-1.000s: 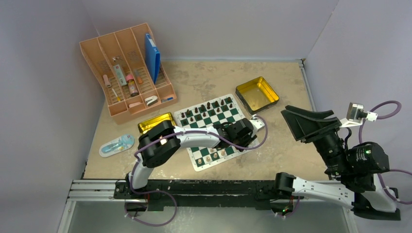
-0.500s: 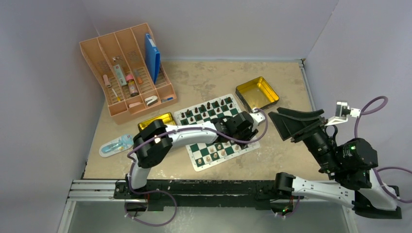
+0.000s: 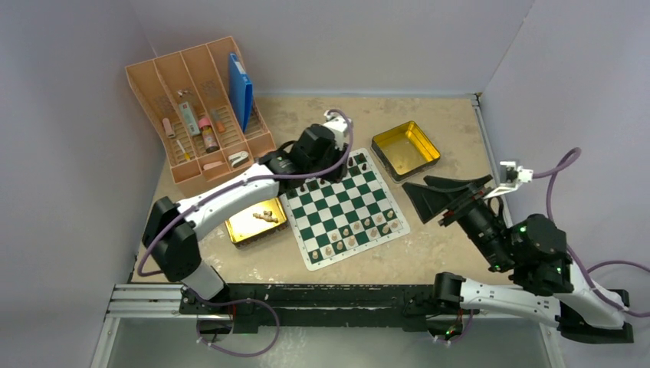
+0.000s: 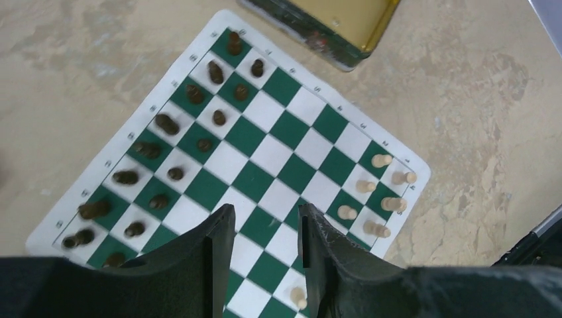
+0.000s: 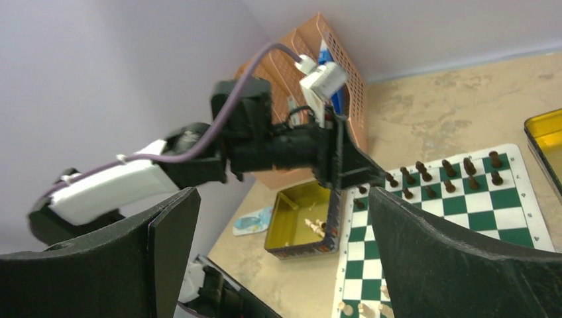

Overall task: Set up the chess pieces on the board
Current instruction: Pick up the chess piece from the storage box, then place the chess piece on the chessboard.

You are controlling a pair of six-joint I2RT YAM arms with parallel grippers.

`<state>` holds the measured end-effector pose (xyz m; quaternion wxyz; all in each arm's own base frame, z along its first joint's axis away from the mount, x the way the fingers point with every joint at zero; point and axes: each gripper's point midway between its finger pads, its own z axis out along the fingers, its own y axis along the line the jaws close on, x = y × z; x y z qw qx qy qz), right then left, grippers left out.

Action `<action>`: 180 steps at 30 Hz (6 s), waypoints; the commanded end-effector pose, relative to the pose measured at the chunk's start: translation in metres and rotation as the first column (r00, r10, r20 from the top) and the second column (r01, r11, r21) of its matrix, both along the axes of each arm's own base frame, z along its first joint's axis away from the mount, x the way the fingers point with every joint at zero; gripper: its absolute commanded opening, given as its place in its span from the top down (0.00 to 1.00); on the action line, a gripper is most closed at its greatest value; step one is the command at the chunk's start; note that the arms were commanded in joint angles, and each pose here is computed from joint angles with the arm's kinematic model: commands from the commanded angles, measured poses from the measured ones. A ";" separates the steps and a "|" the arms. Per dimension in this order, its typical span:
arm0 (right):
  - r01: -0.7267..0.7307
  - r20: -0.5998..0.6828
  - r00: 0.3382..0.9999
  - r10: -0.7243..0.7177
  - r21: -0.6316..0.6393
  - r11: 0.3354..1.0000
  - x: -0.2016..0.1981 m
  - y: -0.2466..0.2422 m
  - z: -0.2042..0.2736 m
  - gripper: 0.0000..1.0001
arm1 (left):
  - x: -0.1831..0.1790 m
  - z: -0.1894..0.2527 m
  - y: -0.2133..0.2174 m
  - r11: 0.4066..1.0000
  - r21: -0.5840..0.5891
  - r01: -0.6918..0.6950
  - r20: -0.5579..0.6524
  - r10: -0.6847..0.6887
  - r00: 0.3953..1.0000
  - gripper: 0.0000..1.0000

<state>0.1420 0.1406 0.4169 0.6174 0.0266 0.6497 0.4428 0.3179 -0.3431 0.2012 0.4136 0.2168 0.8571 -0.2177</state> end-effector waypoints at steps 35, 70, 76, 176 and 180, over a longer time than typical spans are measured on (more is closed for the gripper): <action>-0.123 -0.041 0.992 0.116 -0.288 0.950 0.021 0.124 -0.084 0.02 | -0.042 -0.124 0.291 0.008 0.250 -0.968 -0.468 0.877 -0.113 0.71; -0.152 -0.063 0.988 0.141 -0.257 0.954 0.014 0.120 -0.080 0.03 | -0.037 -0.152 0.270 0.046 0.275 -0.960 -0.551 0.826 -0.119 0.84; -0.202 -0.079 0.979 0.189 -0.220 0.954 0.006 0.125 -0.082 0.04 | -0.022 -0.098 0.275 0.053 0.121 -0.991 -0.551 0.834 -0.023 0.91; -0.394 -0.271 0.918 0.290 -0.713 0.580 0.017 0.217 -0.234 1.00 | -0.072 0.101 0.292 0.698 -0.433 -0.570 0.188 0.688 0.701 1.00; -0.450 -0.383 0.892 0.239 -0.711 0.540 0.015 0.213 -0.260 1.00 | -0.084 0.109 0.293 0.724 -0.454 -0.520 0.257 0.665 0.702 1.00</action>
